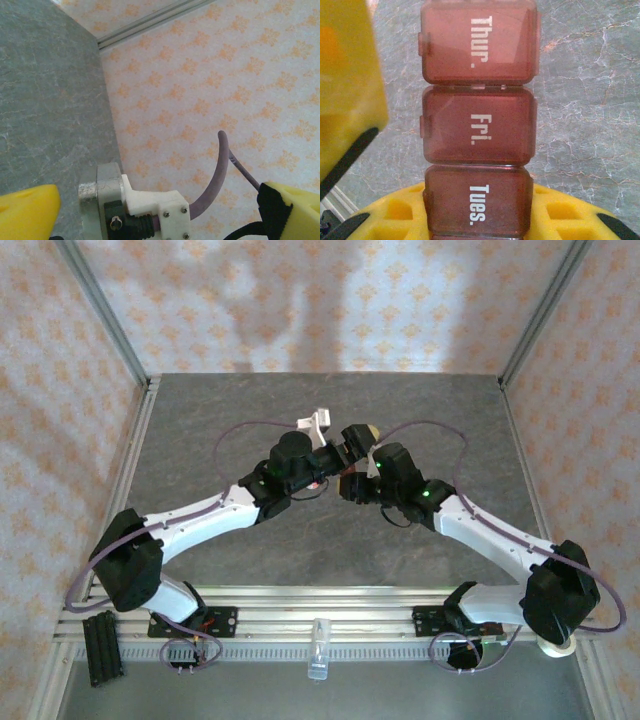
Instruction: Sort the pills into containers
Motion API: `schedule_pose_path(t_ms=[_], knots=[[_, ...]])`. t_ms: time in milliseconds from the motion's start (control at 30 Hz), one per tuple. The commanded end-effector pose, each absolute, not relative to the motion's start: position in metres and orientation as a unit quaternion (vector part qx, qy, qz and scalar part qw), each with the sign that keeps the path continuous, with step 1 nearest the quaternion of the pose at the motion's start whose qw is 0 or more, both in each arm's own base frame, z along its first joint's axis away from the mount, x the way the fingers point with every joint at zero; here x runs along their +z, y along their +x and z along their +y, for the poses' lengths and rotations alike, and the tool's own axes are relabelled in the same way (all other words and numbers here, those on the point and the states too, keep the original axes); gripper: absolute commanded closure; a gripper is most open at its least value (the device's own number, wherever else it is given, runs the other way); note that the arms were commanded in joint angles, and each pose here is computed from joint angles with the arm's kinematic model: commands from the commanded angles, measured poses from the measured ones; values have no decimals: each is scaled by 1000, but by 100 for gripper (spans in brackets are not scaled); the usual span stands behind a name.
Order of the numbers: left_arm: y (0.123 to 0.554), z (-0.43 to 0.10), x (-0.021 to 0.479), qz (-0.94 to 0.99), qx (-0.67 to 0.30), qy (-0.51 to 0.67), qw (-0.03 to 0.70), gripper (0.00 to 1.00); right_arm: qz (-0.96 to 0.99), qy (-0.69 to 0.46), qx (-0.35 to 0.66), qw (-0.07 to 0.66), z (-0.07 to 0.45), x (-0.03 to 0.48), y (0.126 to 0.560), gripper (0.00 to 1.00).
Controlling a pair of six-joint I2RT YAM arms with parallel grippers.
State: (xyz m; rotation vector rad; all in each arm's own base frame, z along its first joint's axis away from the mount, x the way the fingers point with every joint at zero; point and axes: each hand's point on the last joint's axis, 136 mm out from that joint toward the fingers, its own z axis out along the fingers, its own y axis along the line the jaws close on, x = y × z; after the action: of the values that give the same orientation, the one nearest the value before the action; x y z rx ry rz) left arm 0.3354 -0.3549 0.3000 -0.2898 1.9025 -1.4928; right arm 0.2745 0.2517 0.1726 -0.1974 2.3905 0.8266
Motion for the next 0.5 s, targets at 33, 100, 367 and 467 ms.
schedule_pose_path(t_ms=[33, 100, 367, 467], knots=[[335, -325, 317, 728, -549, -116, 394, 0, 895, -80, 314, 306, 253, 175, 275, 71], [337, -312, 315, 735, -536, -123, 398, 0, 896, -84, 310, 308, 250, 176, 273, 71], [325, -276, 296, 782, -479, -102, 385, 0, 890, -139, 240, 363, 224, 194, 270, 71], [313, -270, 294, 796, -467, -76, 377, 0, 874, -159, 249, 385, 224, 210, 264, 71]])
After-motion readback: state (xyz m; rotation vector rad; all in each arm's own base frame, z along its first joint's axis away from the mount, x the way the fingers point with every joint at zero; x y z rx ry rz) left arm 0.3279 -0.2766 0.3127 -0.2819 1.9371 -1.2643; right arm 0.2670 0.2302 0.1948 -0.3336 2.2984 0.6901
